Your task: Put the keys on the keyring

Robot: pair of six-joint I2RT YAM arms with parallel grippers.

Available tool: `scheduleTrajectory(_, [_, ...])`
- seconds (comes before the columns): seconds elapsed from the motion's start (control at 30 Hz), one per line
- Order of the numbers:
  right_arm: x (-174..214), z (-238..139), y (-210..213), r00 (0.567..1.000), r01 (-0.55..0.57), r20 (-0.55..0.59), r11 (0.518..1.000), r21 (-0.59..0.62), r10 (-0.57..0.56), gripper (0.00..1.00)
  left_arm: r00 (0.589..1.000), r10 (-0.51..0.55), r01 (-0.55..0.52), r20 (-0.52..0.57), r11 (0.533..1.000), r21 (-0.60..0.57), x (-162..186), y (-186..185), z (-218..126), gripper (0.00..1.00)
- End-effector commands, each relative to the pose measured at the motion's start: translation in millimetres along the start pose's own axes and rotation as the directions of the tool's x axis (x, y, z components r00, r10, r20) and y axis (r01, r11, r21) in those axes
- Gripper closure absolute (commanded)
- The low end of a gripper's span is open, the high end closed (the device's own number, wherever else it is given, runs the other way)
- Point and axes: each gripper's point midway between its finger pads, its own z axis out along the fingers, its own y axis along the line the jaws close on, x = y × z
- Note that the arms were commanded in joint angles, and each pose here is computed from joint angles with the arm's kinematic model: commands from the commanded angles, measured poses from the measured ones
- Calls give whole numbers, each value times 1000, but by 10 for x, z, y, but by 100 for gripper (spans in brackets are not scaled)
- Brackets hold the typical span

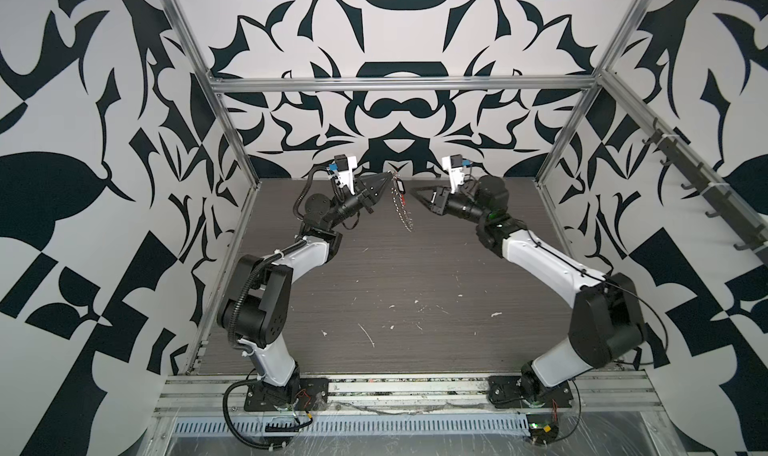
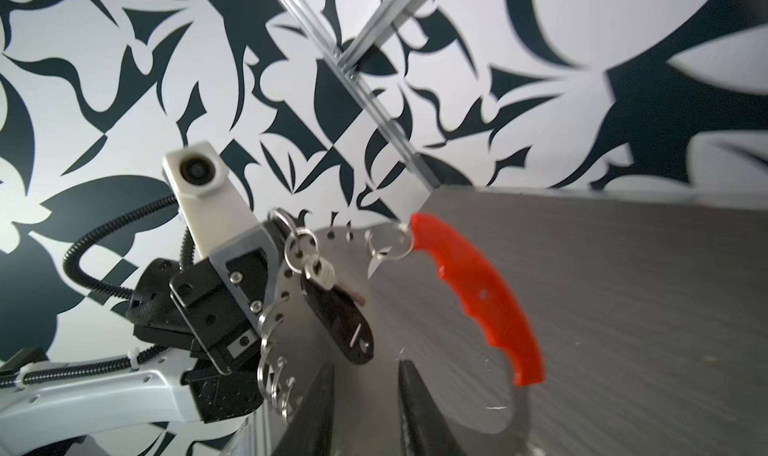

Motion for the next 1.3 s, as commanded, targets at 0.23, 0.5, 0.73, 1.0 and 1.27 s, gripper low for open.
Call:
scheduleTrajectory(0.23, [-396,91,274,998,40,50,994,-104,-35,59,996,63,-67,58,995,76,-183,-223,-1,100])
scheduleTrajectory(0.5, [-497,214,311,996,-10,81,978,-207,28,54,997,55,-60,58,995,80,-185,-181,45,100])
scheduleTrajectory(0.73, [-498,267,384,995,-31,86,961,-274,56,54,997,54,-58,53,996,74,-215,-139,53,100])
scheduleTrajectory(1.0, [-437,331,485,998,-19,57,958,-285,37,53,997,39,-44,69,996,75,-226,-117,62,100])
scheduleTrajectory(1.27, [-355,405,547,999,-26,33,954,-299,37,54,997,28,-34,76,996,86,-225,-102,75,100])
